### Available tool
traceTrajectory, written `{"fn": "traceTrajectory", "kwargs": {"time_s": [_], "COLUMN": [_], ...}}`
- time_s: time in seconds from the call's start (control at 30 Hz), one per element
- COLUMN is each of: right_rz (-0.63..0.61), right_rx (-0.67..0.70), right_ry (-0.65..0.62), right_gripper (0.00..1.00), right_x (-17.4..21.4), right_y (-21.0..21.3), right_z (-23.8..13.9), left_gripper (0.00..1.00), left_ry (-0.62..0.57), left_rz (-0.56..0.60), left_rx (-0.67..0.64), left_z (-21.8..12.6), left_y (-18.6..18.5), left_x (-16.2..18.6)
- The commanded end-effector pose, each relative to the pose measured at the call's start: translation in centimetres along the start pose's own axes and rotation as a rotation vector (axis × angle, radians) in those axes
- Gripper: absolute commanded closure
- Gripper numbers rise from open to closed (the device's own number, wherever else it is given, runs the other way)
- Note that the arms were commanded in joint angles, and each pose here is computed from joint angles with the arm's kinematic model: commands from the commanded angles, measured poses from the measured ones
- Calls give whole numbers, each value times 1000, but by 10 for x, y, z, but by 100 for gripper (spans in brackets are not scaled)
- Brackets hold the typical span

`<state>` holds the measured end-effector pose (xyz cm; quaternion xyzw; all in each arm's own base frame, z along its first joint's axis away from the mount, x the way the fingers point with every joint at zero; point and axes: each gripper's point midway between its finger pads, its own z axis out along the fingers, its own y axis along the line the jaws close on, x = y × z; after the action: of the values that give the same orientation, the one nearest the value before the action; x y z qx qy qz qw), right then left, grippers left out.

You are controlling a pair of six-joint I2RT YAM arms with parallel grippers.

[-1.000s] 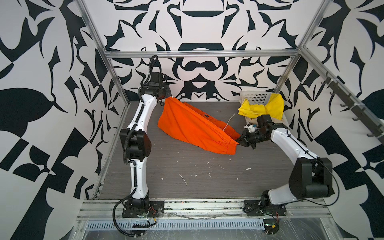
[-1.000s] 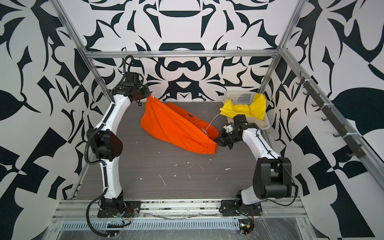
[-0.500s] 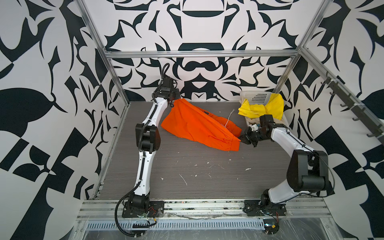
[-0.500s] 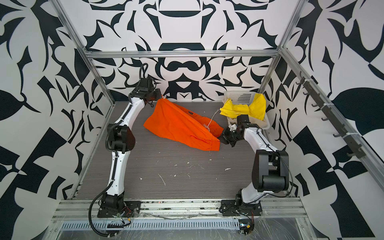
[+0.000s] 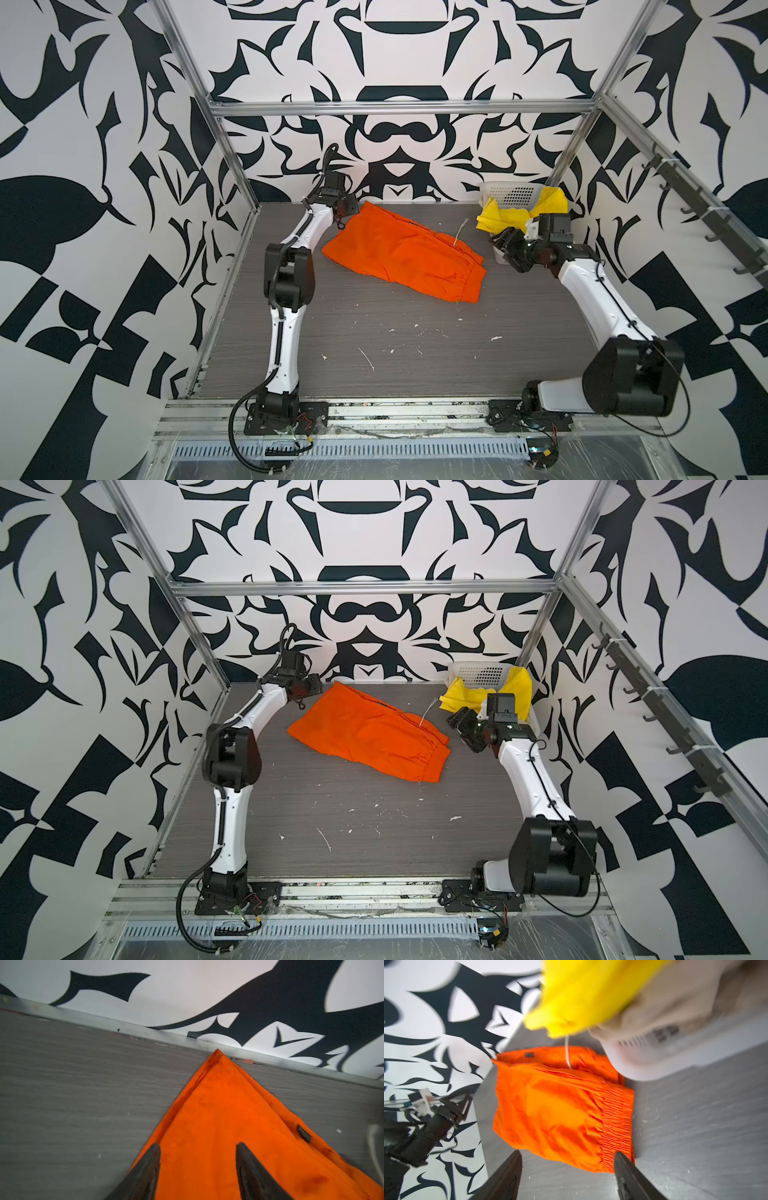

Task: Fold and stack the shorts

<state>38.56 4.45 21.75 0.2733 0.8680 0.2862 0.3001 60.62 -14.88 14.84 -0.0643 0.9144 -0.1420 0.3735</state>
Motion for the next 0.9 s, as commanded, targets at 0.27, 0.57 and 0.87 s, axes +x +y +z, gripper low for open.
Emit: {"fn": "traceTrajectory", "kwargs": {"time_s": [0.27,0.57,0.87], "right_rz": [-300,-283,-231], "right_rx": [-19,87,152], "right_ry": [200,318,461], "right_gripper": [31,33,36], "right_x": [98,132,201], "right_y": [39,-15,-70], "right_z": [79,144,107], "left_gripper": [46,47,47], "left_ry": [202,345,432], "left_rz": [-175,-229,-320], "left_rx": [113,-55,-197], "left_z": [12,-1,-82], "left_y": [-13,34,78], "left_x": [91,165,249]}}
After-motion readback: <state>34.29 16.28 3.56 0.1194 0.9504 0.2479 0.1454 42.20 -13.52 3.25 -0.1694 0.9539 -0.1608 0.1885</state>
